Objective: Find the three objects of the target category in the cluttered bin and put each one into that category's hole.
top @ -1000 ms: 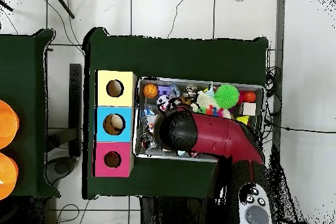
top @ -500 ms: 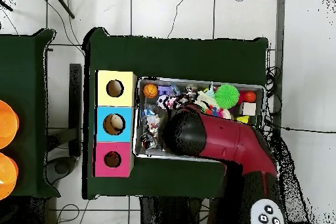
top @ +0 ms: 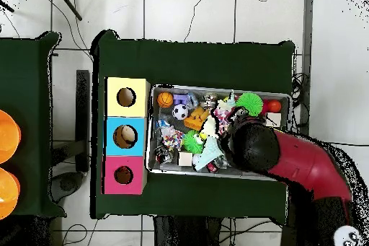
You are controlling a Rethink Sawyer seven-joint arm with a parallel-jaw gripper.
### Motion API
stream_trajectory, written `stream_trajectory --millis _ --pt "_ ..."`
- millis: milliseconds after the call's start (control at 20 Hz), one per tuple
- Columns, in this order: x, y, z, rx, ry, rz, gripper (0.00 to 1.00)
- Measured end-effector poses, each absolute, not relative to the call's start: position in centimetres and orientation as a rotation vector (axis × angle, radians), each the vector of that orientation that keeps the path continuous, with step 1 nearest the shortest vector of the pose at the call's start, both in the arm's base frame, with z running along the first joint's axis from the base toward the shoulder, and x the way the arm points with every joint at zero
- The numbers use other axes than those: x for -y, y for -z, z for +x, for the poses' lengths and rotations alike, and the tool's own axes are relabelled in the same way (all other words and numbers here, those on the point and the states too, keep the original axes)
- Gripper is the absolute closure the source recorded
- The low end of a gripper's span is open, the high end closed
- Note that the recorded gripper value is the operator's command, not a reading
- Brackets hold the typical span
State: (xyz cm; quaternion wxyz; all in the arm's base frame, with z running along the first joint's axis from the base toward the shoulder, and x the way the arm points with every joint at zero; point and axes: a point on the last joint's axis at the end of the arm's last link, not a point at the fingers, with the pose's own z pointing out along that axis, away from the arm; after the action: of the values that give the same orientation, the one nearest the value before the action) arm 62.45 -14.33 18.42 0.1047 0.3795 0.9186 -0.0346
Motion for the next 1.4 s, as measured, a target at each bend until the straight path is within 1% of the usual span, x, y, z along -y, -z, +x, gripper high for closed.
stream_trajectory --millis 100,350,650,900,950,1400 --pt "16.5 -17.8 61.8 -2.704 0.1 1.155 1.0" --pt "19.1 -16.4 60.7 -2.714 0.101 1.176 1.0" --pt "19.5 -15.2 60.2 -2.732 0.103 1.134 1.0" --pt "18.7 -14.3 59.9 -2.748 0.103 1.084 1.0" --pt "17.8 -13.7 59.4 -2.757 0.104 1.045 0.0" --pt "16.6 -13.2 59.4 -2.753 0.113 0.963 0.0"
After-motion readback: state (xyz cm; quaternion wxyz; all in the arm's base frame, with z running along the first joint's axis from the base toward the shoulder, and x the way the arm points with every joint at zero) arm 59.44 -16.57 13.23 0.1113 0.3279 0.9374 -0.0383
